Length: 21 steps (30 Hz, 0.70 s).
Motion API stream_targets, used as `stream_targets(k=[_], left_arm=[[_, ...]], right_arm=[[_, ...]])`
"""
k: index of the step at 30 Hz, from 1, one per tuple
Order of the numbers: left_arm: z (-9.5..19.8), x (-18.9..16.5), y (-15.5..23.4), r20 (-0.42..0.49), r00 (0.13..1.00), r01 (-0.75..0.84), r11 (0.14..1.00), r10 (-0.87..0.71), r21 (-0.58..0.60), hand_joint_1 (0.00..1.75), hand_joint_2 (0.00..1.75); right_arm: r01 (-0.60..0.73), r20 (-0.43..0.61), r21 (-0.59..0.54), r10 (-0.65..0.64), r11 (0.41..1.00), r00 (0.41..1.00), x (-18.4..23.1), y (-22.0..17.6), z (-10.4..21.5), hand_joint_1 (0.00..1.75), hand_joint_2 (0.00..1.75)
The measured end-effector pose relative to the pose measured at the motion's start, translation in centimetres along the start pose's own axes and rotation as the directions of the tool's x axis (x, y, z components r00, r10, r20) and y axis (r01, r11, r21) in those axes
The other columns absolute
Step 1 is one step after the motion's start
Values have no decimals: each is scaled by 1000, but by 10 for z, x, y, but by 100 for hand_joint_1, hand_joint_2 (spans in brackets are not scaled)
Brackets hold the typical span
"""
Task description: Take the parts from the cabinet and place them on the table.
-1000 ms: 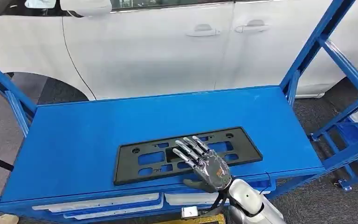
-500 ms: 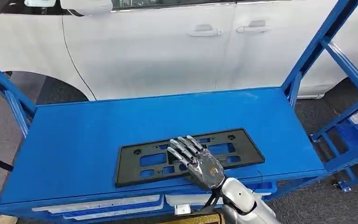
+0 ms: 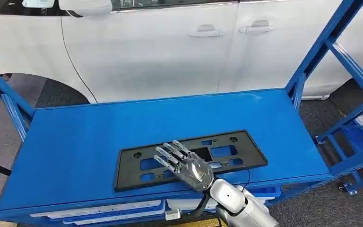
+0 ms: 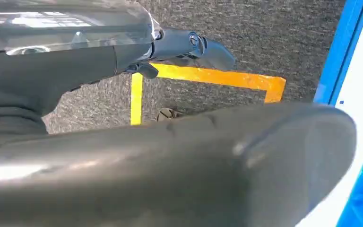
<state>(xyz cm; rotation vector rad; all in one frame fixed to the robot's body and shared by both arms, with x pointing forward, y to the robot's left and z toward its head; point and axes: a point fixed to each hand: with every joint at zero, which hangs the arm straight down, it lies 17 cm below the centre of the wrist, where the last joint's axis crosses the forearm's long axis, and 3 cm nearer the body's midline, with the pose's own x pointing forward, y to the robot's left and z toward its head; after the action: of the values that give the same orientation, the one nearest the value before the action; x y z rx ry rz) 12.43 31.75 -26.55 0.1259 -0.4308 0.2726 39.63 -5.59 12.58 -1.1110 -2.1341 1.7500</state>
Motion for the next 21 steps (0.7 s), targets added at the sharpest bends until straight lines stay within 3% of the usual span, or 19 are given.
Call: stream_targets(k=[1,2,11,21], left_arm=[[0,1,1,2,1000,1,1000,-1,1,0,0],[0,2,2,5,1000,3,1000,-3,2,0,0],[0,2,3,10,1000,13,1000,-13,-6,0,0],[-1,4,5,15,1000,19,1000,-19,-7,0,0]], right_arm=[[-5,-2,4,5,1000,1000,-1,2,-5,68,175],[-10,-5,11,11,1000,1000,-3,5,-12,175,175],[15,-6,146,-15,989,1000,-9,47,-43,175,175],[16,-26,172,-12,985,1000,-19,55,-44,175,175]])
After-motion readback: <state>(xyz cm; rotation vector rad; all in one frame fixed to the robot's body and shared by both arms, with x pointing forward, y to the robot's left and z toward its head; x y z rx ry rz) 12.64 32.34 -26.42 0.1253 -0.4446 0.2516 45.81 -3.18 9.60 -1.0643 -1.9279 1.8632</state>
